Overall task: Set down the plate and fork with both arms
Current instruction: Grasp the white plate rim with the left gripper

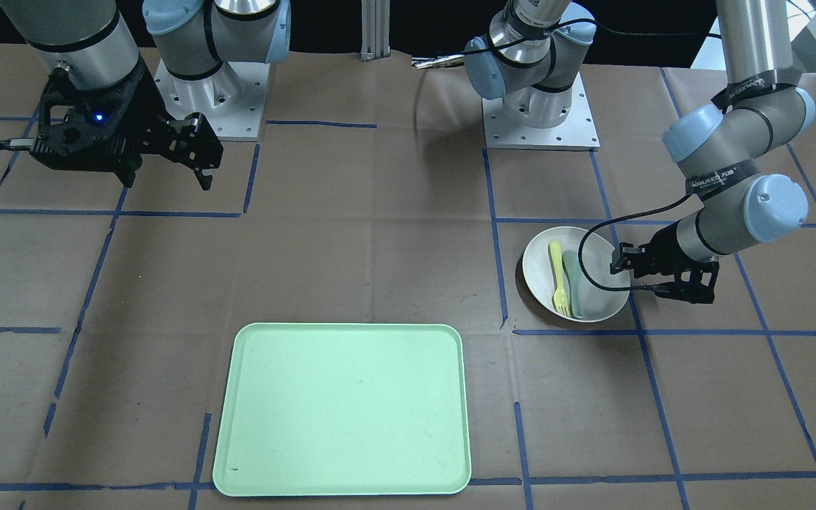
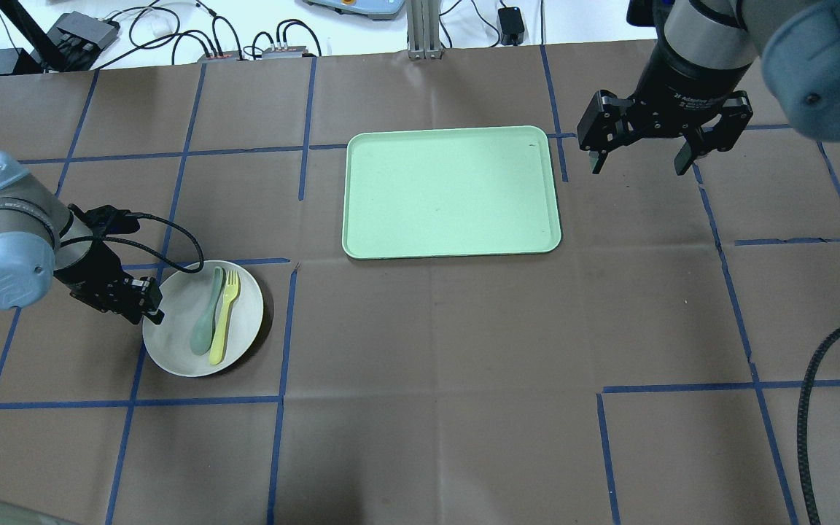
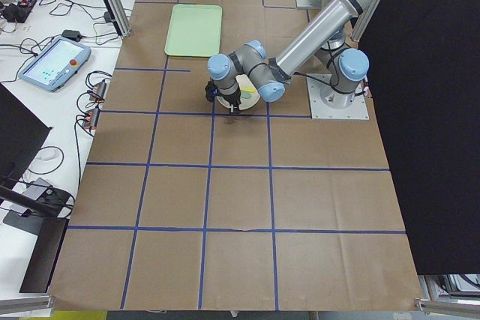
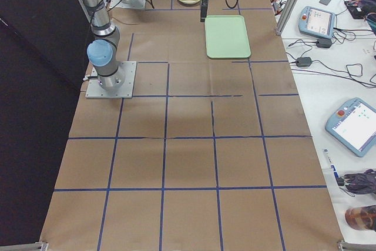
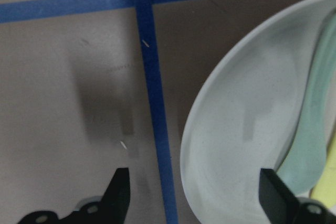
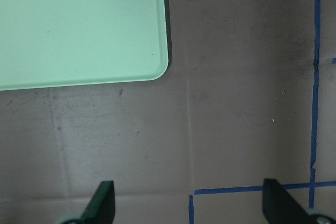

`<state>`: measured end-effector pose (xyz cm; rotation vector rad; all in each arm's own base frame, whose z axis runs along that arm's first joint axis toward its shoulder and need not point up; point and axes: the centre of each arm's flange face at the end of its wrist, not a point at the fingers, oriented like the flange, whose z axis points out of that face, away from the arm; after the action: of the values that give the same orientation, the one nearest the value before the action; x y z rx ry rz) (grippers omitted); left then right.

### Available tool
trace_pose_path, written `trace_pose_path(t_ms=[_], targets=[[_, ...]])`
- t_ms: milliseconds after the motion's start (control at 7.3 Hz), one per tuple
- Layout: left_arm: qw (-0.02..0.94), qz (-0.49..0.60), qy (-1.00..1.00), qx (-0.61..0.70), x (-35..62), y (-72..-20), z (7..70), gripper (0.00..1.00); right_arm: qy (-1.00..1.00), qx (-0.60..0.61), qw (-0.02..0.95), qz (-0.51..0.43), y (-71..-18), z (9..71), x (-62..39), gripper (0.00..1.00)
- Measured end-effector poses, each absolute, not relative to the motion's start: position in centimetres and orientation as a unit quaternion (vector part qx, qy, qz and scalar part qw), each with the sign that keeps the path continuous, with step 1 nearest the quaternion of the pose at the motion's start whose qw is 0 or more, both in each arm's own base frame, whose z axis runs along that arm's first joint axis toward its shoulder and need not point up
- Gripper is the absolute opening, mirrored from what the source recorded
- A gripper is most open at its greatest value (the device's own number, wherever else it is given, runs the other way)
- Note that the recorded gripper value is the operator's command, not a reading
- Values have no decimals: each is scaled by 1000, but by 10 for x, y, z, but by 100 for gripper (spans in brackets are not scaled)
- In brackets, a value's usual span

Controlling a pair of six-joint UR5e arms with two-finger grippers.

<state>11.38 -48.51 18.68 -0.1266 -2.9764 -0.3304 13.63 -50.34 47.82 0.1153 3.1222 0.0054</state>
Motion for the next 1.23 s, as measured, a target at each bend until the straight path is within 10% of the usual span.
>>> trace_pose_path(t_ms=[1233], targets=[[71,-106,-991,-32,119,-490,182,0,999,42,2,6,-500,482,134,100]])
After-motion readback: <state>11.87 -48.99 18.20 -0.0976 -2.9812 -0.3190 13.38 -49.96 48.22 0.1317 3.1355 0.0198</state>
